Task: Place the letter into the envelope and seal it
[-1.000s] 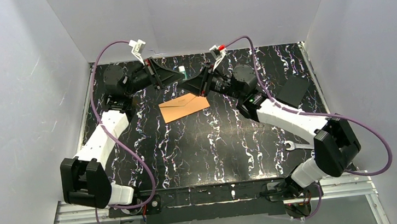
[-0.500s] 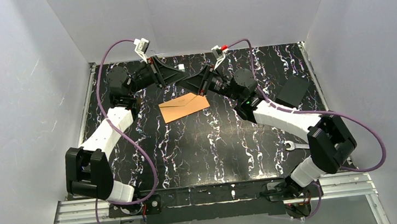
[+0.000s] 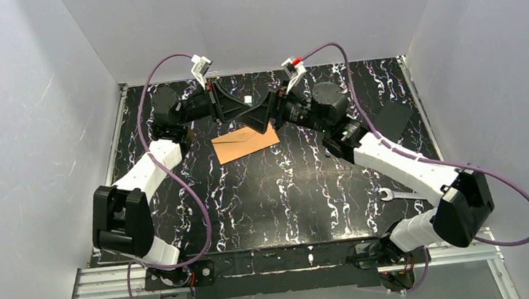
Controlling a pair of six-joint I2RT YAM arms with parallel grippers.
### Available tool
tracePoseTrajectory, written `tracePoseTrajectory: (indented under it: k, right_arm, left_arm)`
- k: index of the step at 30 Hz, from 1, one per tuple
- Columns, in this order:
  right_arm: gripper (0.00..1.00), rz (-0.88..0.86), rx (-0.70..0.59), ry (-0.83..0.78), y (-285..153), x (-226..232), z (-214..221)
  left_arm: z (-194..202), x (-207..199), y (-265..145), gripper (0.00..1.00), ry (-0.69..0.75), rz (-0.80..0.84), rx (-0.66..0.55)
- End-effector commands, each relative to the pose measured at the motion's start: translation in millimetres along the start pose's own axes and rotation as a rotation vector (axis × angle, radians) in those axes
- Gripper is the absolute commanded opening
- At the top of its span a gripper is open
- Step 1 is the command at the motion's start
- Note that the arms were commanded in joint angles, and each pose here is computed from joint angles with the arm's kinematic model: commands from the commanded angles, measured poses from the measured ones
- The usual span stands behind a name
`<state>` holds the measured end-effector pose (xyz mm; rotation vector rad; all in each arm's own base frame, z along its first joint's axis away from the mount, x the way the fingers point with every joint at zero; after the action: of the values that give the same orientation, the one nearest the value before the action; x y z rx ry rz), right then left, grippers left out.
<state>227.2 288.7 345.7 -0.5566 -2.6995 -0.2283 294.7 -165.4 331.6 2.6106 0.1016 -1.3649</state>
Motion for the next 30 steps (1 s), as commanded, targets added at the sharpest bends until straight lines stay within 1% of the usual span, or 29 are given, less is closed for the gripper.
tracePoseTrajectory:
  k: [1,2,4,6,12,15,19,21,24,26,27,28,29,30]
  right_arm:
    - [0.92,0.064,-0.08,-0.108,-15,18,-45]
    - [0.91,0.073,-0.1,-0.085,-14,18,-48]
    - [0.85,0.109,-0.105,-0.033,-10,18,-53]
    - [0.77,0.154,-0.07,0.004,-5,14,-52]
    - [0.57,0.161,-0.039,0.039,4,9,-47]
    - [0.55,0.162,-0.028,0.044,5,7,-45]
    - [0.59,0.18,-0.018,0.049,5,4,-40]
    - [0.57,0.189,-0.004,0.053,6,2,-38]
    - [0.46,0.173,0.007,0.055,9,1,-34]
    - [0.36,0.165,0.005,0.063,10,1,-33]
    - [0.33,0.167,0.003,0.065,11,0,-33]
    - [0.28,0.166,0.001,0.066,11,0,-33]
    - [0.25,0.16,-0.013,0.063,11,1,-35]
    - [0.22,0.157,-0.025,0.063,10,1,-36]
  left_arm:
    - [1,-8,-4,0.0,0.093,0.046,0.093]
    - [1,-8,-4,0.0,0.092,0.046,0.095]
    - [3,-7,-5,0.0,0.087,0.043,0.093]
    - [4,-7,-5,0.0,0.093,0.043,0.092]
    - [1,-9,-4,0.0,0.098,0.04,0.075]
    - [0,-10,-4,0.0,0.102,0.037,0.06]
    - [-1,-12,-3,0.0,0.107,0.038,0.054]
    - [-1,-13,-3,0.0,0.111,0.039,0.052]
    - [-2,-16,-3,0.0,0.117,0.043,0.051]
    - [-3,-18,-3,0.0,0.12,0.046,0.055]
    - [-3,-18,-3,0.0,0.122,0.047,0.054]
    - [-3,-19,-3,0.0,0.122,0.047,0.053]
    - [-3,-21,-3,0.0,0.125,0.048,0.051]
    - [-3,-22,-4,0.04,0.122,0.049,0.049]
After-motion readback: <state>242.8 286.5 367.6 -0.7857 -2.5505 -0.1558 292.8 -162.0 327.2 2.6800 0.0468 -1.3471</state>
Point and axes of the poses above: each gripper's point midway between its finger pads, its own y axis out along the fingers, its own x axis along the line the jaws close on, z = x × y, the point moved 10 cm from there along -y, back along the fingers, and after that the axes turned 13 degrees about -y, right-handed, at the moved point
